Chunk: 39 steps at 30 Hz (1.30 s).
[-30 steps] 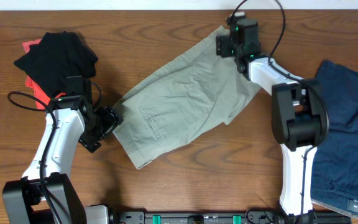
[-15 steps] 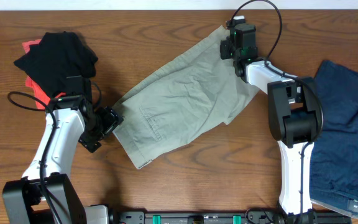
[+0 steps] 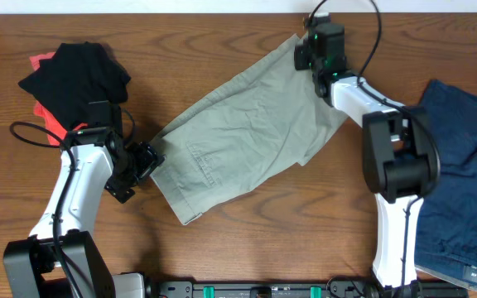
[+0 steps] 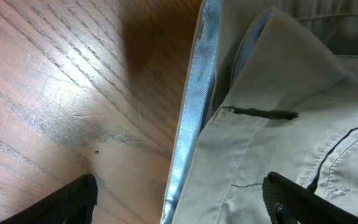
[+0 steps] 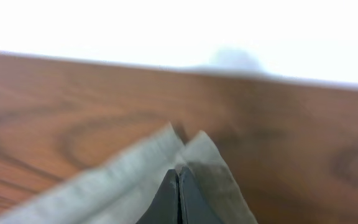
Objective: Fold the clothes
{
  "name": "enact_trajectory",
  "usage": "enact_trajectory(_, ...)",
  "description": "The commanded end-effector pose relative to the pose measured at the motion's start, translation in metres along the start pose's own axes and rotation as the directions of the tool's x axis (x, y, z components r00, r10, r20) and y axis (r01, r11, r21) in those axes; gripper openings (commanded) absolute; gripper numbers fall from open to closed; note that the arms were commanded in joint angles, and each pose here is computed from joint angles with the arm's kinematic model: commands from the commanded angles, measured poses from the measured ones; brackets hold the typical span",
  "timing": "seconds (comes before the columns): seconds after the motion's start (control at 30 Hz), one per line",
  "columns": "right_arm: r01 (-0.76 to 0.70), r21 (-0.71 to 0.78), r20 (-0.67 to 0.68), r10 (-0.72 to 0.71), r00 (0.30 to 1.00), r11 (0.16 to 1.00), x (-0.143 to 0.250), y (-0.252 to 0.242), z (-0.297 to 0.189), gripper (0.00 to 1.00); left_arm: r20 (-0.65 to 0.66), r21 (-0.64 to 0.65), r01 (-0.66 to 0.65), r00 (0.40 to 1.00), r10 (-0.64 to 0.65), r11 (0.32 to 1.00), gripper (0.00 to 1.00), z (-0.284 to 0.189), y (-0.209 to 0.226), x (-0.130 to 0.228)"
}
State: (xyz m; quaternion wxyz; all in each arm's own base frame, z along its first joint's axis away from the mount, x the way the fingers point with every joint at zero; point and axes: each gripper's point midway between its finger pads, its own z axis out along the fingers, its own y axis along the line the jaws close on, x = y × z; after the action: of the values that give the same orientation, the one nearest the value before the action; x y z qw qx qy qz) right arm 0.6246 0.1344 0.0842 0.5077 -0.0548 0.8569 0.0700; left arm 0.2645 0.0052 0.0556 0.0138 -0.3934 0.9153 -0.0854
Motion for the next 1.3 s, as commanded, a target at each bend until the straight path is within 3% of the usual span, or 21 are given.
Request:
enact_trajectory(0.0, 0.0, -0.097, 0.11, 0.011, 0.994, 0.995, -0.061, 0.029, -0.028, 0.01, 0.001, 0.004, -0.007, 1.0, 0.007, 1.0, 0.86, -0.001, -0.001, -0.001)
enact_trajectory(0.27, 0.014, -0.113, 0.154, 0.004, 0.988, 0.993, -0.075, 0.045, -0.034, 0.01, 0.0, 0.003, -0.008, 1.0, 0.008, 1.0, 0.87, -0.001, -0.001, -0.001)
enact_trajectory(0.43, -0.001, -0.004, 0.113, 0.001, 0.994, 1.0, -0.062, 0.025, -0.029, 0.01, 0.001, 0.003, -0.007, 1.0, 0.007, 1.0, 0.86, -0.001, -0.001, -0.001)
enact_trajectory(0.47, -0.002, 0.016, 0.094, 0.0, 0.996, 1.0, -0.056, 0.021, -0.027, 0.07, 0.001, 0.004, -0.007, 1.0, 0.007, 1.0, 0.86, -0.001, -0.001, -0.001)
enact_trajectory(0.6, 0.032, 0.046, 0.004, -0.032, 0.999, 0.998, -0.022, 0.007, -0.014, 0.5, 0.001, 0.004, -0.007, 1.0, 0.007, 1.0, 0.87, -0.001, -0.001, -0.001)
enact_trajectory(0.73, 0.027, 0.045, -0.051, -0.025, 0.998, 0.999, 0.002, -0.002, -0.003, 0.58, 0.002, 0.004, -0.007, 1.0, 0.007, 1.0, 0.86, -0.001, -0.001, -0.002)
enact_trajectory(1.27, 0.024, 0.068, -0.145, -0.013, 0.989, 0.997, 0.042, -0.028, 0.032, 0.6, 0.006, 0.008, -0.008, 1.0, 0.008, 1.0, 0.87, -0.001, -0.002, -0.003)
